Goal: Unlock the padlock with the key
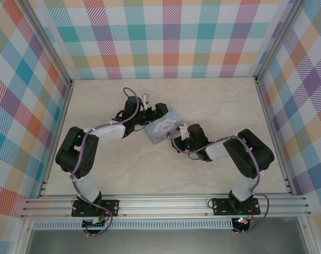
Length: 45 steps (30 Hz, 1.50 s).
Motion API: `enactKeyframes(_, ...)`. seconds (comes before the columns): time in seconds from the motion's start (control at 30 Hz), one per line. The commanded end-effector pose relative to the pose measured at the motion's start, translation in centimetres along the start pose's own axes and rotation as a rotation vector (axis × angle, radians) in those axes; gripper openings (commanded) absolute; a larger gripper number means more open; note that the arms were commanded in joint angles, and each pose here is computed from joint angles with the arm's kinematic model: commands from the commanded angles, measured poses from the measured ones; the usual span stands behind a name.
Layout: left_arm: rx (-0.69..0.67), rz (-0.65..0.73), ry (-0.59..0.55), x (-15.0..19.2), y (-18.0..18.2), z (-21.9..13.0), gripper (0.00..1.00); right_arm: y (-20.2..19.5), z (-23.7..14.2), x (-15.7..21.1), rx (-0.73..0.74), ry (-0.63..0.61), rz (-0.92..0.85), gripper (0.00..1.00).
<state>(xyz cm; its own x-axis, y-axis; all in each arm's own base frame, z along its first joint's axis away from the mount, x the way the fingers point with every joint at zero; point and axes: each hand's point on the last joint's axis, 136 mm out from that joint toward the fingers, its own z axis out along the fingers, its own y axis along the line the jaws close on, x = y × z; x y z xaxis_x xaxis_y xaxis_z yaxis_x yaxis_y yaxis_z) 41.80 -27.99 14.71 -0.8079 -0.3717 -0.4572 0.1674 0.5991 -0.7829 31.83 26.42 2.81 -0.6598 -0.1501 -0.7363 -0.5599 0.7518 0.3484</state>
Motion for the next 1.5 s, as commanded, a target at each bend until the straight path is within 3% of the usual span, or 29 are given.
enactKeyframes(0.0, -0.076, -0.039, 0.015, 1.8, 2.0, -0.9, 1.0, -2.7, -1.0, 2.1, 0.15, 0.064, -0.003, 0.06)
enactKeyframes(0.2, -0.056, -0.029, -0.002, 2.3, 0.5, -2.3, 1.0, -3.2, -1.1, 2.1, 0.187, 0.069, 0.06, 0.06)
enactKeyframes(0.4, -0.011, 0.048, -0.032, 1.4, -3.6, -3.9, 1.0, -3.4, -1.0, 1.9, 0.202, 0.068, 0.08, 0.07)
enactKeyframes(0.63, 0.045, 0.08, 0.013, 3.1, -6.7, -2.5, 1.0, -2.8, -0.9, 1.3, 0.166, 0.054, 0.099, 0.08)
enactKeyframes(1.0, 0.014, 0.025, 0.099, 7.5, -4.7, -0.1, 1.0, -1.9, -0.6, -0.6, 0.101, 0.008, 0.215, 0.08)
enactKeyframes(1.17, -0.017, 0.001, 0.109, 9.1, -3.3, -0.3, 1.0, -2.9, -0.4, -1.0, 0.131, -0.008, 0.254, 0.07)
enactKeyframes(1.47, -0.065, -0.037, 0.134, 11.7, -0.6, -0.7, 1.0, -3.3, -0.3, -3.8, 0.062, -0.079, 0.32, 0.07)
